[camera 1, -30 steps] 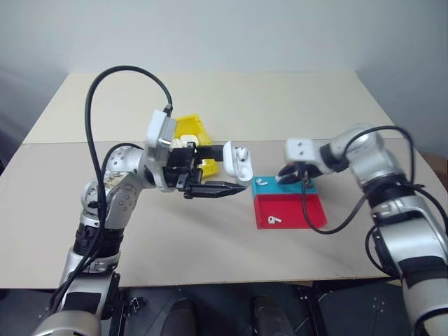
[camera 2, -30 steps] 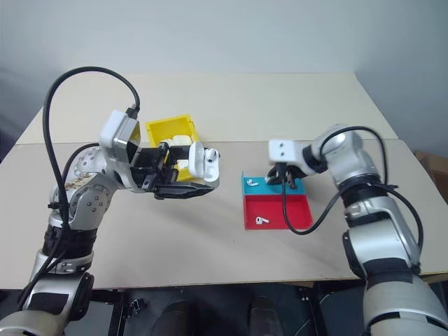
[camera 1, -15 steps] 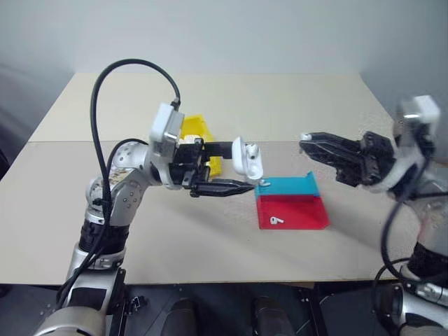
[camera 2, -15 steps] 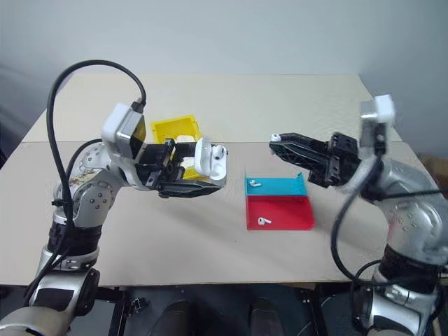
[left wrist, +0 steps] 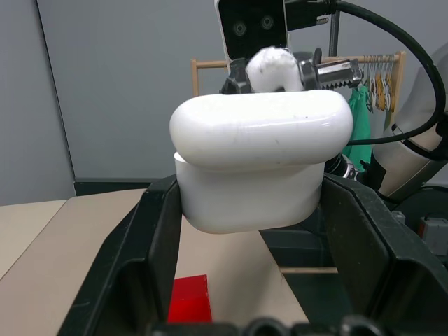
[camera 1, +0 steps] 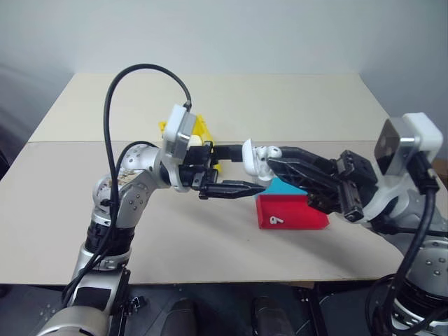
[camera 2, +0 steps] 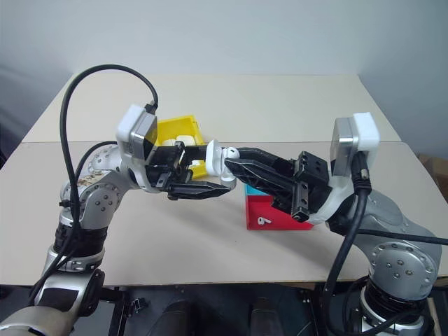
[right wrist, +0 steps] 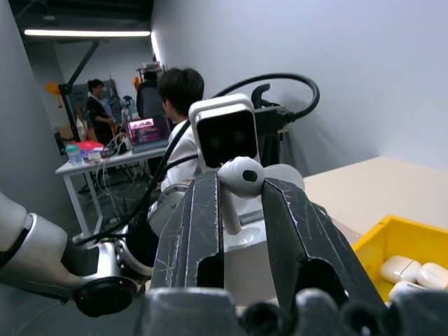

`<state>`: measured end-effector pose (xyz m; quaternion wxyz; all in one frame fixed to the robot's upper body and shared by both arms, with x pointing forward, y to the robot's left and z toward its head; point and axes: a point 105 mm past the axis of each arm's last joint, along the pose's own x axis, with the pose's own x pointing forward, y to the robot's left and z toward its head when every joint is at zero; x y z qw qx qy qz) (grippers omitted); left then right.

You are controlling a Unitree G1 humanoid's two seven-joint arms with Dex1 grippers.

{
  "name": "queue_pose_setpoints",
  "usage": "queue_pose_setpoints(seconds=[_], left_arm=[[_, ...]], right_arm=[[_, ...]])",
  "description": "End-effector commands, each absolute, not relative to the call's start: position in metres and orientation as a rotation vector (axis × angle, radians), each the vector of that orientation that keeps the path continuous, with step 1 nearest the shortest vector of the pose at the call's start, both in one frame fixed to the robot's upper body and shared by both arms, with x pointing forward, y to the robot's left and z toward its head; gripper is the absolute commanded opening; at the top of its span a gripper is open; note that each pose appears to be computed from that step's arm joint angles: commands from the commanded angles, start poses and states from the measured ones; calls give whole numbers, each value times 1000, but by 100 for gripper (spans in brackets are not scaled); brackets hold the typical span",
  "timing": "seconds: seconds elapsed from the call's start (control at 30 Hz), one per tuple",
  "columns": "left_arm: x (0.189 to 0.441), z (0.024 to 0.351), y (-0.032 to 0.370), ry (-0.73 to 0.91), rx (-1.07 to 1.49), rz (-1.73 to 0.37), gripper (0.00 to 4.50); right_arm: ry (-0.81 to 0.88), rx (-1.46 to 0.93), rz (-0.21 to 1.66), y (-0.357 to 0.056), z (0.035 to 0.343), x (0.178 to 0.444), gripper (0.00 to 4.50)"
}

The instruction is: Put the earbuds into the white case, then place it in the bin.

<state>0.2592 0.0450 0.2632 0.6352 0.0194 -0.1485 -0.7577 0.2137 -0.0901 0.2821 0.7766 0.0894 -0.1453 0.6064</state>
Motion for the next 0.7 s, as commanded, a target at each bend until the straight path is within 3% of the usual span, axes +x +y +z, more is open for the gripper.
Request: queue_pose_setpoints(seconds=[0.03,0.23,0.57,0.7], left_arm=[[254,273,44,-383,65,-1753,273],[255,273,45,-390,67,-1746,273],[256,273,46,-389,69,-1734,273],[257,273,47,-388,70,-1732,273]], right_arm=[[-352,164,1334,-87,288,205,63],[-301,120,1342,-85,280,208,63],[-295,87,1333,-91,280,207,395],[-306,68,1312,-102,283,205,395]])
